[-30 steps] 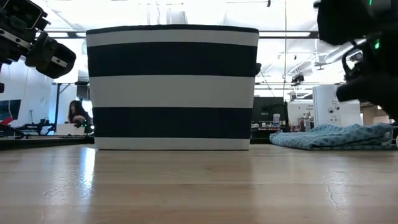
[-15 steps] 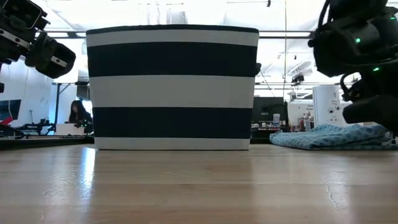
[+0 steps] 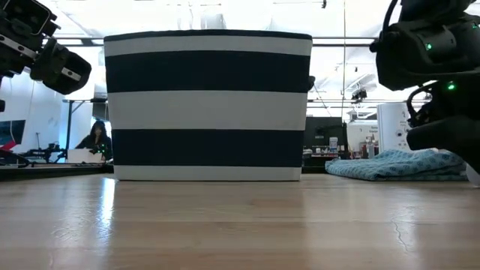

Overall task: Pick & place medical supplies in basket/bin
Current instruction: Put the left white medicine bottle into the blue bin, then put the white medicine bottle into the blue bin

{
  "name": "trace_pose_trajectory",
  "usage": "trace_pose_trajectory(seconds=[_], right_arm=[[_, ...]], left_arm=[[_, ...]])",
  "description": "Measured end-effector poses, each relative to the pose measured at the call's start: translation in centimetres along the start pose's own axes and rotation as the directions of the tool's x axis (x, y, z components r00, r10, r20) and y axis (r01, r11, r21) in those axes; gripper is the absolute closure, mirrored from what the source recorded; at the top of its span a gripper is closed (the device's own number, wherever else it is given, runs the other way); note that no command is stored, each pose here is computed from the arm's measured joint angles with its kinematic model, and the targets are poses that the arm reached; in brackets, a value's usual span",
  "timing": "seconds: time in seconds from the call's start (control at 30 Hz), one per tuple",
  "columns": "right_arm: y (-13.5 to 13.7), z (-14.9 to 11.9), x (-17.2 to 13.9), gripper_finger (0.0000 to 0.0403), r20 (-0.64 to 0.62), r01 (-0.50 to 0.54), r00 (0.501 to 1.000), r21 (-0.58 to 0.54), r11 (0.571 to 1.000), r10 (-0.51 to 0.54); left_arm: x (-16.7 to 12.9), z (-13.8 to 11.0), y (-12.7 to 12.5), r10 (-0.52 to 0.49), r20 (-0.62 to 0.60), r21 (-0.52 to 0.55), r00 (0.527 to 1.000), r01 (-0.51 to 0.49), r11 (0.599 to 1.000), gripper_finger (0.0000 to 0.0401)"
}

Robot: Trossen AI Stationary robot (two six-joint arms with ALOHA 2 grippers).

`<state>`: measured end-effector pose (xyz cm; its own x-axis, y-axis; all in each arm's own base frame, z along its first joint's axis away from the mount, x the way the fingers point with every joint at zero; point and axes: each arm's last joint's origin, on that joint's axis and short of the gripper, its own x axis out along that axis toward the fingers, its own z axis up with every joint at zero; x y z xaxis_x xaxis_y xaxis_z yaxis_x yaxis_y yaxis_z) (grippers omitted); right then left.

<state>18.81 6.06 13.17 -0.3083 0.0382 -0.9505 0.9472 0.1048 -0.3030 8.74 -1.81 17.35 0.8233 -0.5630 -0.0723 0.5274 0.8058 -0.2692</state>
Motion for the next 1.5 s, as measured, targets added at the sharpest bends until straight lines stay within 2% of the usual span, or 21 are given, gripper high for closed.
trace_pose_trajectory(seconds=[0.13, 0.2, 0.27, 0.33, 0.43, 0.5, 0.57, 0.63, 0.7, 0.77, 0.8, 0.83, 0.9, 1.03, 1.1, 1.23, 1.37, 1.5], right_arm=[[0.4, -0.1, -0.4, 0.0233, 0.023, -0.034, 0.999, -0.091, 0.995, 0.036], [1.3, -0.2, -1.2, 0.0245, 0.038, -0.109, 0.992, -0.178, 0.978, 0.117], [2.7, -0.6, -2.5, 0.0245, 0.025, -0.252, 0.962, -0.308, 0.918, 0.272], [3.6, -1.0, -4.5, 0.0245, 0.000, -0.378, 0.912, -0.381, 0.844, 0.409], [4.7, -1.5, -9.5, 0.0245, 0.008, -0.582, 0.773, -0.391, 0.713, 0.635], [4.3, -1.7, -13.3, 0.0245, 0.083, -0.653, 0.675, -0.396, 0.646, 0.733], [3.7, -1.8, -17.6, 0.0245, 0.166, -0.731, 0.531, -0.407, 0.548, 0.831], [2.8, -1.3, -21.5, 0.0244, 0.270, -0.768, 0.404, -0.418, 0.484, 0.874], [2.3, 0.2, -24.5, 0.0234, 0.345, -0.779, 0.314, -0.439, 0.448, 0.885], [2.7, 2.5, -26.6, 0.0227, 0.410, -0.759, 0.281, -0.458, 0.462, 0.868], [3.2, 3.9, -27.3, 0.0225, 0.439, -0.741, 0.276, -0.469, 0.481, 0.855], [3.9, 5.3, -27.8, 0.0224, 0.463, -0.713, 0.288, -0.481, 0.511, 0.838], [5.2, 8.2, -28.7, 0.0221, 0.470, -0.673, 0.313, -0.504, 0.542, 0.825], [6.3, 12.2, -29.7, 0.0196, 0.388, -0.585, 0.436, -0.563, 0.584, 0.812], [6.6, 12.9, -29.6, 0.0177, 0.375, -0.524, 0.525, -0.565, 0.637, 0.764], [7.1, 12.9, -29.9, 0.0133, 0.361, -0.421, 0.630, -0.585, 0.693, 0.687], [6.7, 11.5, -30.5, 0.0096, 0.436, -0.289, 0.670, -0.592, 0.752, 0.601], [5.4, 7.9, -30.5, 0.0074, 0.473, -0.137, 0.724, -0.614, 0.777, 0.502]], left_arm=[[0.0, 0.0, 0.0, 0.000, 0.000, 0.000, 1.000, 0.000, 1.000, 0.0203], [0.0, 0.0, 0.0, 0.000, 0.001, 0.000, 1.000, 0.000, 1.000, 0.0203], [0.0, 0.0, 0.0, 0.000, 0.001, 0.001, 1.000, 0.000, 1.000, 0.0203], [0.0, 0.0, 0.0, -0.001, 0.004, 0.002, 1.000, 0.001, 1.000, 0.0203], [0.0, 0.0, 0.0, -0.001, 0.003, 0.002, 1.000, 0.001, 1.000, 0.0203], [0.0, 0.0, 0.0, -0.001, 0.004, 0.002, 1.000, 0.001, 1.000, 0.0203], [0.0, 0.0, 0.0, -0.001, 0.004, 0.002, 1.000, 0.001, 1.000, 0.0203], [0.0, 0.0, 0.0, -0.002, 0.003, 0.003, 1.000, 0.002, 1.000, 0.0203], [0.0, 0.0, 0.0, -0.005, 0.004, 0.003, 1.000, 0.005, 1.000, 0.0203], [0.0, 0.0, -0.1, -0.011, 0.004, 0.005, 1.000, 0.011, 1.000, 0.0203], [0.1, 0.0, -0.1, -0.014, 0.006, 0.007, 1.000, 0.014, 1.000, 0.0203], [0.1, 0.0, -0.1, -0.015, 0.010, 0.010, 1.000, 0.015, 1.000, 0.0203], [0.1, 0.0, -0.1, -0.015, 0.012, 0.011, 1.000, 0.015, 1.000, 0.0203], [0.1, 0.0, -0.1, -0.015, 0.012, 0.011, 1.000, 0.015, 1.000, 0.0203], [0.1, 0.1, -0.1, -0.014, 0.012, 0.011, 1.000, 0.014, 1.000, 0.0203], [0.1, 0.0, -0.1, -0.014, 0.014, 0.012, 1.000, 0.014, 1.000, 0.0203], [0.1, 0.0, -0.1, -0.014, 0.014, 0.012, 1.000, 0.014, 1.000, 0.0203], [0.1, 0.0, -0.1, -0.014, 0.014, 0.012, 1.000, 0.014, 1.000, 0.0203]])
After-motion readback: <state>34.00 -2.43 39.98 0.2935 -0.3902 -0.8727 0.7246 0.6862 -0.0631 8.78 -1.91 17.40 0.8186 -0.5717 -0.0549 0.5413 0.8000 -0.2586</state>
